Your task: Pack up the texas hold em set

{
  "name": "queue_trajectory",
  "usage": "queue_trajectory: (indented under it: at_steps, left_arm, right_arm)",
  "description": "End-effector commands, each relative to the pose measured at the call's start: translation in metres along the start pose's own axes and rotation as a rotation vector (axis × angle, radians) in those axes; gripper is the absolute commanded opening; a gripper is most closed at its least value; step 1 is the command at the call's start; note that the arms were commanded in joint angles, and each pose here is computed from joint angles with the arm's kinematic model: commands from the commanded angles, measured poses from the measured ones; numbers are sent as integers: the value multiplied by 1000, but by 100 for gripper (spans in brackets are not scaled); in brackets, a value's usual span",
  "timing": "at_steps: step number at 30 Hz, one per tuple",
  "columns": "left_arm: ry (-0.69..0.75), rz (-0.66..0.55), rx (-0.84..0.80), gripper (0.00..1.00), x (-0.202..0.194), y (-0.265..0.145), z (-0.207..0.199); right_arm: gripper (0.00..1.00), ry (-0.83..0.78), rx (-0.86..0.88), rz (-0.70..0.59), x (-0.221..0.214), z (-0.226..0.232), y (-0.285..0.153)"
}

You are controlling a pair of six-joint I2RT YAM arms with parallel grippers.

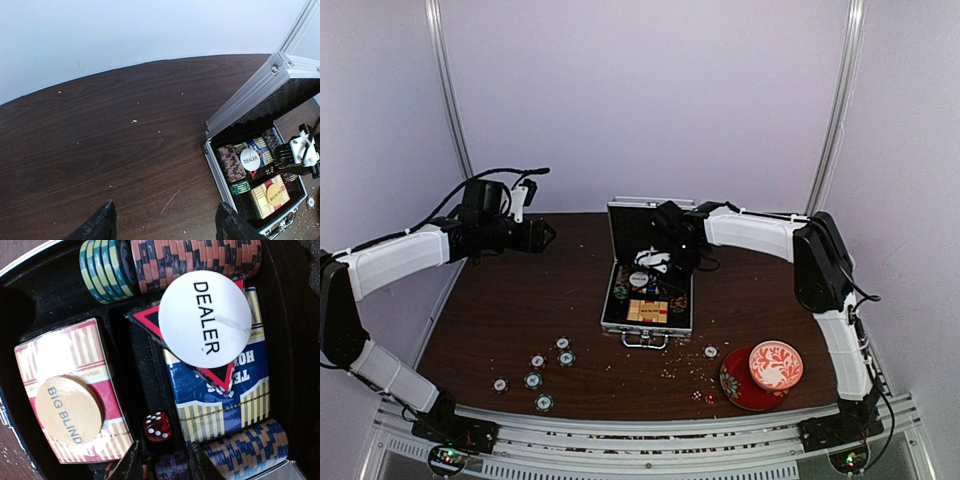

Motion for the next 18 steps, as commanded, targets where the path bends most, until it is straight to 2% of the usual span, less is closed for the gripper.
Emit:
queue_trajectory:
  at_steps: [1, 5, 9, 13, 18]
  left_arm:
    - [-8, -42, -1, 69, 12, 0, 4]
    - [-8, -41, 1, 69, 11, 0, 6]
    - [-11, -39, 6, 69, 11, 0, 8]
    - [-15, -42, 13, 69, 12, -2, 12]
    - [-19, -44, 18, 69, 13, -3, 16]
  right_arm:
    - [33, 16, 13, -73, 15, 2, -30]
    - [34, 9, 69, -153, 20, 16, -68]
    - [34, -15, 144, -171, 1, 37, -92]
    - [34, -73, 191, -131, -33, 69, -101]
    - [32, -215, 143, -38, -81, 115, -91]
Point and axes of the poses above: each gripper's point midway between its finger pads, its own y axis out along the fingers, its own z axis along the line the jaws close on, x = y × z, the point moved 5 cm from there along -y, back along the fingers, and after that the axes turned 6 degrees about y, right-handed, at the moved point
